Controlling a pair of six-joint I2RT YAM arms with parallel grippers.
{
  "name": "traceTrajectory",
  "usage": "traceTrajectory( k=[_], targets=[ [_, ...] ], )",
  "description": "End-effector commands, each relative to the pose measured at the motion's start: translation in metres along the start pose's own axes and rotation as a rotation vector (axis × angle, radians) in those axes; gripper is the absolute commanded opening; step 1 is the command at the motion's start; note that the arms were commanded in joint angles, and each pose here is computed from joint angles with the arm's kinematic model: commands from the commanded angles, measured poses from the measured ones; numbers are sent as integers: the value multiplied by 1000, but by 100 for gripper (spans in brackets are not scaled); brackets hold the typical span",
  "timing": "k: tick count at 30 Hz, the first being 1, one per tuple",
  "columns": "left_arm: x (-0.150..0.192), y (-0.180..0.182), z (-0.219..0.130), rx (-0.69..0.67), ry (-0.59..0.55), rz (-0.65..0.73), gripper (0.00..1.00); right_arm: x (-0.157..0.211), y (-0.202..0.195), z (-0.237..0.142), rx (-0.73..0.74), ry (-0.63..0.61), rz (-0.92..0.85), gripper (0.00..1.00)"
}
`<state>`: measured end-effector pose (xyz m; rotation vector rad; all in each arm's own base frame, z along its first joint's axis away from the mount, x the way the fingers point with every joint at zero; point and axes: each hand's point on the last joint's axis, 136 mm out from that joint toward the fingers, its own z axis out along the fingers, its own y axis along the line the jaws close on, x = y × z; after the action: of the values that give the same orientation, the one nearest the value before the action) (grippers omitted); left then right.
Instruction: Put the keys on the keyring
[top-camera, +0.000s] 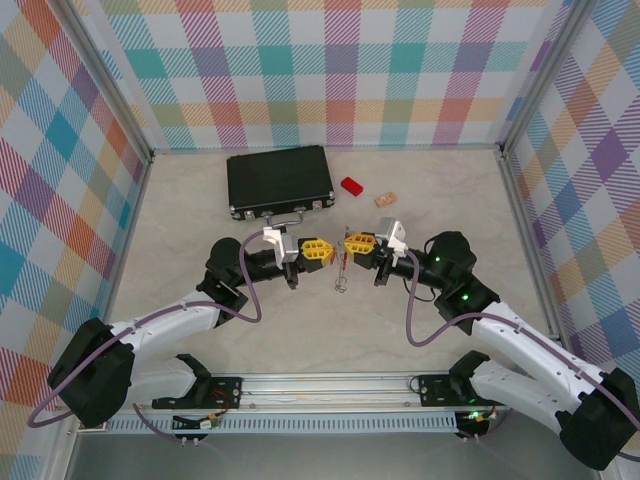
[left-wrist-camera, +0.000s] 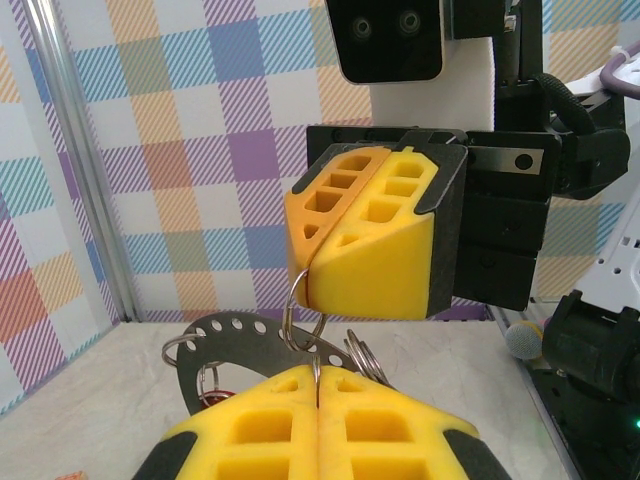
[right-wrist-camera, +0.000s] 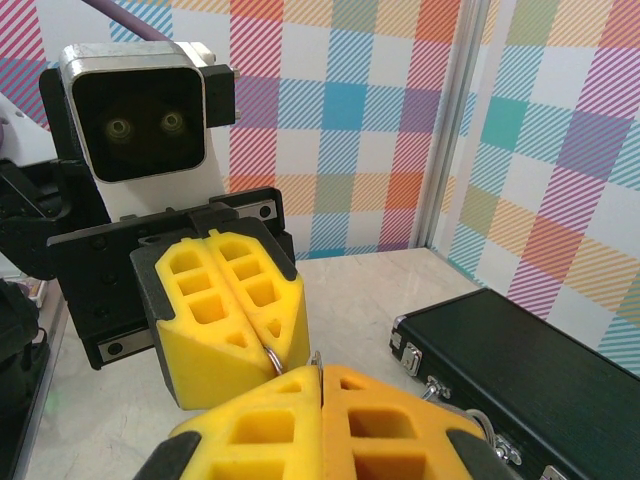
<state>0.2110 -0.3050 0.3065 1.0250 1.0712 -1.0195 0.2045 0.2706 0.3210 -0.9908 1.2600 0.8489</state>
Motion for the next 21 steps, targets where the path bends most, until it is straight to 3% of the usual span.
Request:
traceTrajectory(
  k=[1,21],
  targets=[
    [-21,1,0,-3,-48,43,0,-3,6,0,-22,-18,-20,0],
    [-24,4,-1,-23,-52,49,0,2,12,4,-44,1,-24,0]
  ],
)
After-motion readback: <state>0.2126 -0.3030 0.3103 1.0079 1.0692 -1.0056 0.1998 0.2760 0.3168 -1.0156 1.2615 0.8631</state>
